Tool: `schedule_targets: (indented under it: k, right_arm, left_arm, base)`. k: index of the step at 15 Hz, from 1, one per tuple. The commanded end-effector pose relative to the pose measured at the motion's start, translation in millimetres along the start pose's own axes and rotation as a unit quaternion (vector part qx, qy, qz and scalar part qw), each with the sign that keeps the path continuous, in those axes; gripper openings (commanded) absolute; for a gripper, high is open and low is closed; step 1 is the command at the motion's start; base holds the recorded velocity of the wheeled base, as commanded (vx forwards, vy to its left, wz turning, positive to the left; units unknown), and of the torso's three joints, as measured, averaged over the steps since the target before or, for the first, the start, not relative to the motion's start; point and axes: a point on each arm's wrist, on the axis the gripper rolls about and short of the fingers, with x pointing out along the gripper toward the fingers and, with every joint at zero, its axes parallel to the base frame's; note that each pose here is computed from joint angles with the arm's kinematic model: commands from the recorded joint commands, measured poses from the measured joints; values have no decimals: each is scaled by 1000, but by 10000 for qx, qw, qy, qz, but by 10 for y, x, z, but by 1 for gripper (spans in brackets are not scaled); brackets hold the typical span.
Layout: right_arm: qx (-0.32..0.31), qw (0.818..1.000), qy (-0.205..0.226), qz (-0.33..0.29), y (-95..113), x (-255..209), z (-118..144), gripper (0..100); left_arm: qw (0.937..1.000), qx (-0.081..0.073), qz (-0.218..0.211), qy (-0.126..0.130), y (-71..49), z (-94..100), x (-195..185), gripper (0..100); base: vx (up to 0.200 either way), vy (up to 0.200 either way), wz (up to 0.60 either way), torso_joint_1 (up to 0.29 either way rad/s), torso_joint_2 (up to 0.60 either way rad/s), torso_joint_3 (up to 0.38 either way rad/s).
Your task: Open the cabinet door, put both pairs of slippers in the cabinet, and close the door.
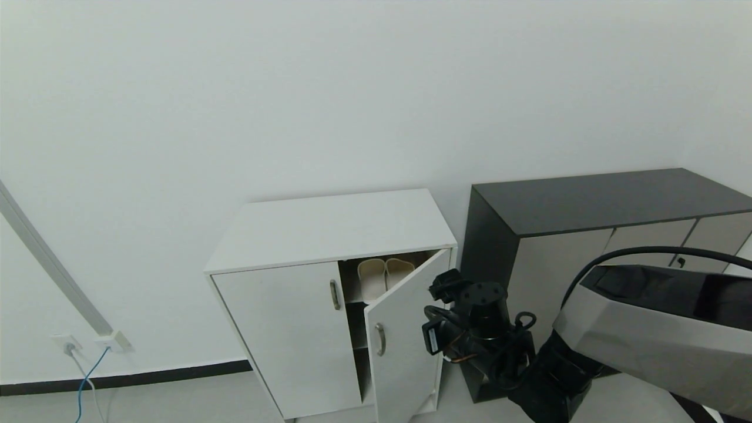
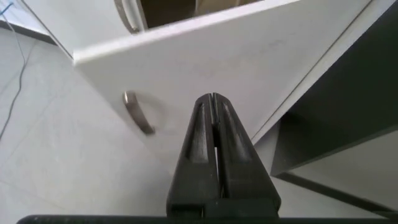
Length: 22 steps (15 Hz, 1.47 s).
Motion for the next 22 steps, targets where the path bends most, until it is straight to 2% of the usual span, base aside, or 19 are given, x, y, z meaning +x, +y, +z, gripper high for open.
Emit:
schedule_targets:
  k: [1,4,8,13,18,22]
  right_arm:
    - [-13,10000,33,14,3,-45,-13,0]
    - [-27,9999,126,85,6,-86,-91,0]
    - [-45,9998,144,138,1,-100,-178,0]
    - [-189,9984,512,131,-50,-300,-391,0]
    - [-197,9979,483,388,-60,-586,-543,0]
    - [-202,9978,498,395,-81,-686,-624,0]
  left_arm:
    - [10000,-9,6,1,0,0,0,0]
    - [10000,-1,-1,1,0,0,0,0]
    - [10000,-9,-1,1,0,0,0,0]
    - [10000,-1,6,1,0,0,0,0]
    - [10000,-1,6,1,0,0,0,0]
    - [10000,-1,-2,-7,-1,-1,-1,0]
  base:
    - [0,0,600,2,2,2]
    - [0,0,600,1,4,-1]
    - [0,0,0,0,0,0]
    - [0,0,0,0,0,0]
    - [0,0,0,0,0,0]
    - [150,0,0,1,2,3]
